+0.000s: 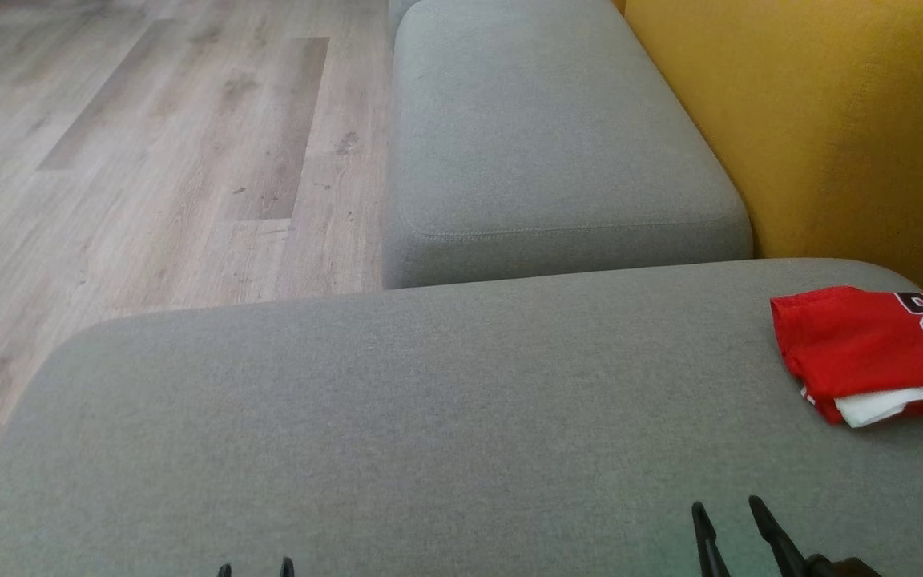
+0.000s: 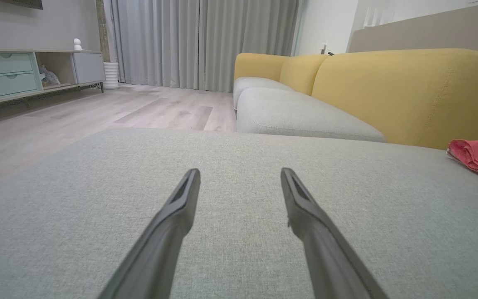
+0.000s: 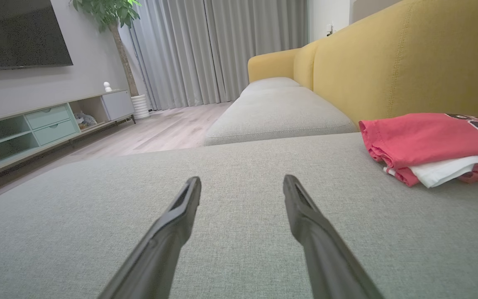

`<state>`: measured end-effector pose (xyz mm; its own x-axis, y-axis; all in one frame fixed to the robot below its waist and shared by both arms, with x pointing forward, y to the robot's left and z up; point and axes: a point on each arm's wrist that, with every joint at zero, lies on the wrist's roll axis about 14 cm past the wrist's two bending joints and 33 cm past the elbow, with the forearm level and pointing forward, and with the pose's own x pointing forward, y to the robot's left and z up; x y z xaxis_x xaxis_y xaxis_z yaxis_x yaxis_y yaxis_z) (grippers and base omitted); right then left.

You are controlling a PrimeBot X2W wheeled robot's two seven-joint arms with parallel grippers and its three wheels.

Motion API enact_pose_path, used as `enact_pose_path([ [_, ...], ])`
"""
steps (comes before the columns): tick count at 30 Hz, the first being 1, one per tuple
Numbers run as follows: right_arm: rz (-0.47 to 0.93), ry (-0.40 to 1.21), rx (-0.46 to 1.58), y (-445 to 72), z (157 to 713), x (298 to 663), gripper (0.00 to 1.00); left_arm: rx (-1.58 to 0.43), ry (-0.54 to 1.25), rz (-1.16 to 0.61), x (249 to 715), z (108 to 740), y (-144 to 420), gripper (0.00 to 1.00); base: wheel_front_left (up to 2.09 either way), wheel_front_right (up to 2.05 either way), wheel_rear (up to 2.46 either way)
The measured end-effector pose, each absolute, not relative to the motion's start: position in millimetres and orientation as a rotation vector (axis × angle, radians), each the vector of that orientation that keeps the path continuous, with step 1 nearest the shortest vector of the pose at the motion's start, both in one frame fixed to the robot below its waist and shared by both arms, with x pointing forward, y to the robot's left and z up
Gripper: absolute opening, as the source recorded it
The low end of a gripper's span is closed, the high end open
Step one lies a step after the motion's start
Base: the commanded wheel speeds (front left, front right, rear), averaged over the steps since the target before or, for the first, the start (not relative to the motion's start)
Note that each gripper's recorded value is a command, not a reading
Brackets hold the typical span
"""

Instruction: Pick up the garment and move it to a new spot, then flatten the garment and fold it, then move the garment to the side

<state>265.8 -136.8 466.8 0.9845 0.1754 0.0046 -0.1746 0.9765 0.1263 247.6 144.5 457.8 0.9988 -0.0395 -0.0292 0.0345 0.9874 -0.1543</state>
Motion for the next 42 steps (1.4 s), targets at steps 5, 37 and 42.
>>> enact_pose_path([
  [5, 0.169, 0.007, 0.127, -138.6, 466.2, 264.4, 1.0, -0.142, 0.042, -0.04, 247.8, 454.8, 144.8, 1.0, 0.0, 0.0, 0.0],
  [37, 0.031, 0.176, 0.427, -162.1, 428.9, 267.2, 0.0, -0.416, 0.226, 0.048, 255.7, 419.4, 160.3, 0.0, 0.0, 0.0, 0.0],
  [42, 0.017, 0.173, 0.482, -164.9, 432.8, 274.9, 0.0, -0.473, 0.231, 0.06, 261.3, 420.4, 162.6, 0.0, 0.0, 0.0, 0.0],
])
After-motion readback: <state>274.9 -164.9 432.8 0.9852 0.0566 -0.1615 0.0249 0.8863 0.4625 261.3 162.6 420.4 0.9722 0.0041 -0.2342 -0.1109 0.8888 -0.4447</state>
